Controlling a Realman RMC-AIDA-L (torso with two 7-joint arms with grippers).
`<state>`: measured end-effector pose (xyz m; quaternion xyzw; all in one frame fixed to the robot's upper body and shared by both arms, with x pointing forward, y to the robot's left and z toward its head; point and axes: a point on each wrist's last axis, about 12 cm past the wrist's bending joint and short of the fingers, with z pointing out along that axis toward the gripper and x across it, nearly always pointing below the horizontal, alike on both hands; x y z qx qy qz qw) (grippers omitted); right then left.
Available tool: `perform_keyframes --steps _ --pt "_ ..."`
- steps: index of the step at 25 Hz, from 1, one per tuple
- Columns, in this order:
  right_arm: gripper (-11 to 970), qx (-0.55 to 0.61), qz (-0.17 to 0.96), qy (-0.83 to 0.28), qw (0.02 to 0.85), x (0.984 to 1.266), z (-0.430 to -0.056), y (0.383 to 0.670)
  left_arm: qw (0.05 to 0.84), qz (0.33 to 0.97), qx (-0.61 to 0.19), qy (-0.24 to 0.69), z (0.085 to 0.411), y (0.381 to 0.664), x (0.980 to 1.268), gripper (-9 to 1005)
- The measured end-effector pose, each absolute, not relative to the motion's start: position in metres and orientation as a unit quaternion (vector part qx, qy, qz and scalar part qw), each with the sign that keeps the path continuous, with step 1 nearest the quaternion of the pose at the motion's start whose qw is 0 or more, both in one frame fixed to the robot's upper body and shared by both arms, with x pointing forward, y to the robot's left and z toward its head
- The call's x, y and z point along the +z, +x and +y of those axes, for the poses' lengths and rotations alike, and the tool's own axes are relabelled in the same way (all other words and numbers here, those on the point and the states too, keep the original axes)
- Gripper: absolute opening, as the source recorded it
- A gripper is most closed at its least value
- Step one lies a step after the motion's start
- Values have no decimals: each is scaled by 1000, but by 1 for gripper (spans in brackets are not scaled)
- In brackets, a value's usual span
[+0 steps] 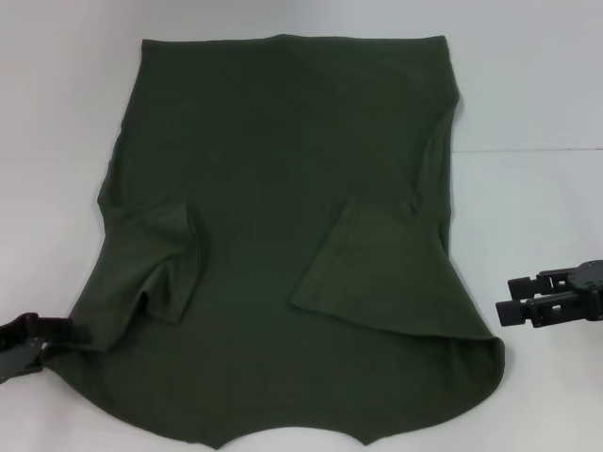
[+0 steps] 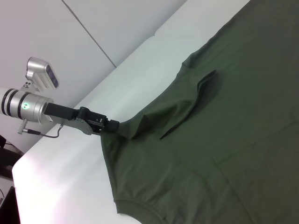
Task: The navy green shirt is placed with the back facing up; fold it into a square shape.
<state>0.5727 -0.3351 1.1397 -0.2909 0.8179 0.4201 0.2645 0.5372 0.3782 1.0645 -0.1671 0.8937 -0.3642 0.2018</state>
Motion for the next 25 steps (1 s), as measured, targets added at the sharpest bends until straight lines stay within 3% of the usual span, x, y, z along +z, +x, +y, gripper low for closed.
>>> perform_keyframes --steps 7,15,25 --pt "925 420 818 -291 263 1139 -334 573 205 893 -362 -169 378 538 1064 430" --pt "925 418 821 -287 262 1137 -334 572 205 893 -354 -188 381 538 1062 361" --pt "924 428 831 -253 249 1138 -330 576 201 894 -354 -184 381 537 1062 34"
